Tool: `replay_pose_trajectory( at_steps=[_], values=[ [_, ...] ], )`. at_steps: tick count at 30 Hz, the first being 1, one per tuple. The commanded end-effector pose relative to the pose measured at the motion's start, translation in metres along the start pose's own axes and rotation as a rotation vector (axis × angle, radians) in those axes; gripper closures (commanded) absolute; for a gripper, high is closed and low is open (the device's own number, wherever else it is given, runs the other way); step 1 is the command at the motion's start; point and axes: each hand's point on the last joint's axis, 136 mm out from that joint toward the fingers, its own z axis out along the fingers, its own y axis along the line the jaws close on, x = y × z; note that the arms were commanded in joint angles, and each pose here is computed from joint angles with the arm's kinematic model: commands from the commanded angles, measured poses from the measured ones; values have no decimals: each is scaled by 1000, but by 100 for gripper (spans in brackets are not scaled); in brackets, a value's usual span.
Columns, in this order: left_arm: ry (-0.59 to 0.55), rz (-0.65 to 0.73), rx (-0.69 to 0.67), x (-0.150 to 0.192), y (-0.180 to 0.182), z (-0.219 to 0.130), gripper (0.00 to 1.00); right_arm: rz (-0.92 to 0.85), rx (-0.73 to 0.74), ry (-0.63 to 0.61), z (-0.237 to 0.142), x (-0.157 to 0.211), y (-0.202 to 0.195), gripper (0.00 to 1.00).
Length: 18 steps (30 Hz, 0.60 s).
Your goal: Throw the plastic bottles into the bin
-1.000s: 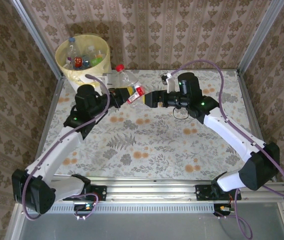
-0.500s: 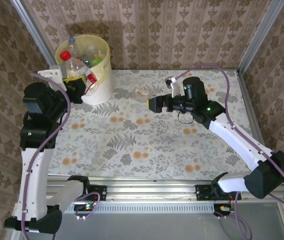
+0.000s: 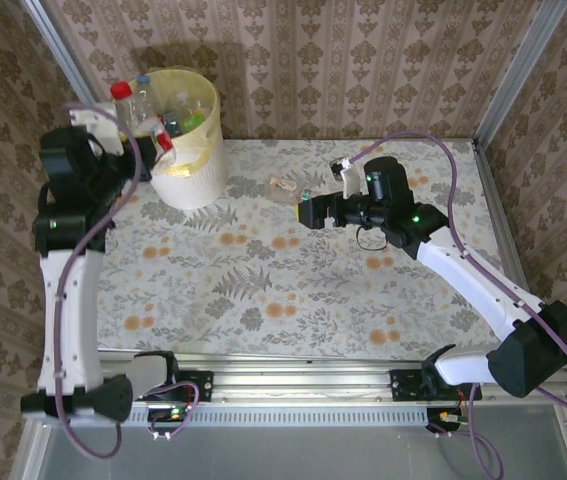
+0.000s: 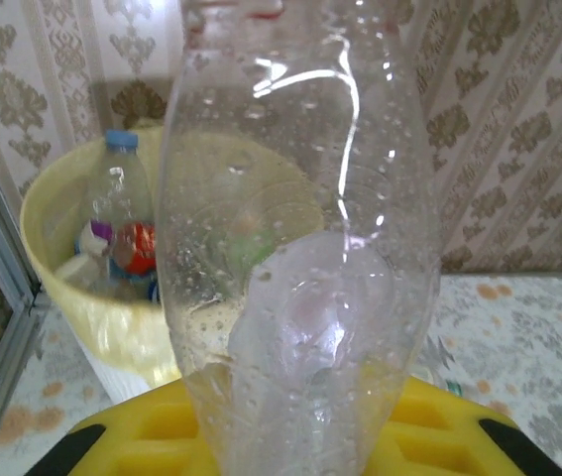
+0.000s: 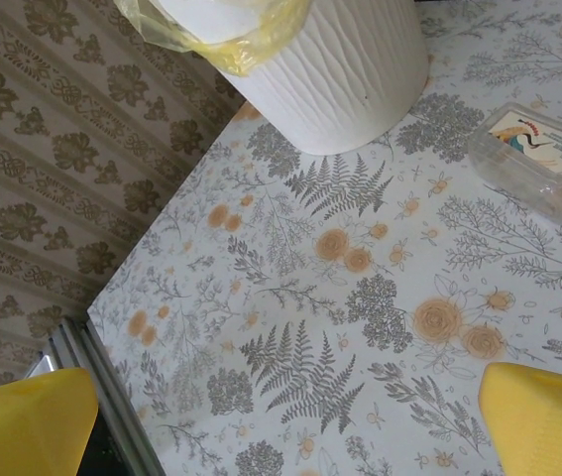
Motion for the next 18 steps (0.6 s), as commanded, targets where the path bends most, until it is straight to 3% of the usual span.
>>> replay_pose_trajectory(
  at_steps=[1, 3, 5, 6, 10, 18],
  values=[
    [-21, 45, 30, -27, 18, 35, 61, 0, 33, 1, -1, 2, -9, 0],
    [-5, 50, 11, -33, 38, 63, 42, 6, 27, -2, 0, 0, -8, 0],
    [2, 15, 13, -40, 55, 85, 6, 16, 15, -3, 3, 0, -7, 0],
    [4, -12, 37, -44, 58, 92, 0, 23, 10, 2, 5, 1, -8, 0],
    [22, -36, 78, -60, 49, 92, 0, 57, 5, 35, 13, 12, -13, 0],
    [-107, -4, 49, -85, 17, 5, 0, 97, 69, 74, 20, 29, -34, 0]
  ],
)
